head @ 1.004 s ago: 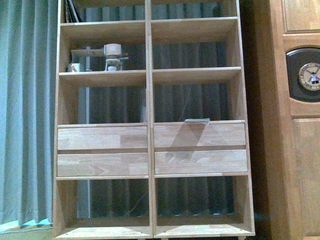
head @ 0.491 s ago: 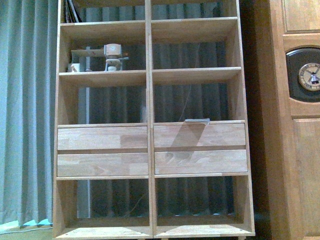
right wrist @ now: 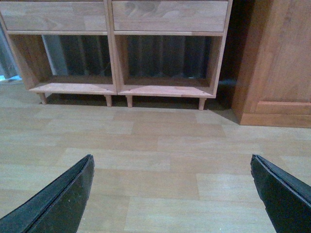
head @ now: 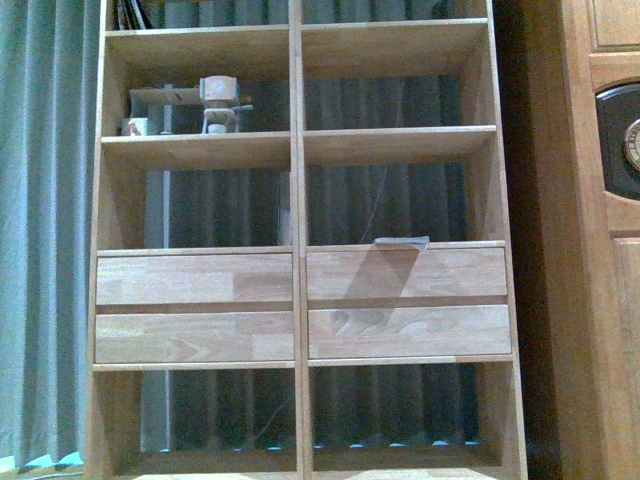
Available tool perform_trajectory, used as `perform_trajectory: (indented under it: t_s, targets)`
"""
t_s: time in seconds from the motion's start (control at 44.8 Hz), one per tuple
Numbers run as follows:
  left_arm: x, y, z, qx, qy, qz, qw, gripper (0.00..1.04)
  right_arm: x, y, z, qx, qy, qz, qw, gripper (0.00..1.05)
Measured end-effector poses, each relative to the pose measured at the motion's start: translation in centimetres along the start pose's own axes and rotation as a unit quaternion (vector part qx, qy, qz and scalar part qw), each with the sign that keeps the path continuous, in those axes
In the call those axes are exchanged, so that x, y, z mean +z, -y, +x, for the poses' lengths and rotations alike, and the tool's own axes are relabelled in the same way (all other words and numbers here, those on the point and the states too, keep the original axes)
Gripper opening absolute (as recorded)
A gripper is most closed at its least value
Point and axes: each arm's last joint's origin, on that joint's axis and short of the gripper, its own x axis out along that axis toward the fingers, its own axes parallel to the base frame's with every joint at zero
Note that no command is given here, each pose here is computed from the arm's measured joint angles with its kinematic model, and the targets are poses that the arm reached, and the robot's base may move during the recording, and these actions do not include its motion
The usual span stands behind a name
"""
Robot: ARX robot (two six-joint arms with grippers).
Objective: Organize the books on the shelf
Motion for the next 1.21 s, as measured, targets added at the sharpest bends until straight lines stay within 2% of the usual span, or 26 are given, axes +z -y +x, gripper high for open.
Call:
perform_trajectory:
  t_s: [1.205]
  targets:
    - [0.01, 0.0, 0.0, 0.0, 0.0, 0.0, 1.0, 0.97, 0.0, 0.0, 0.0, 0.0, 0.0, 0.0, 1.0, 0.98]
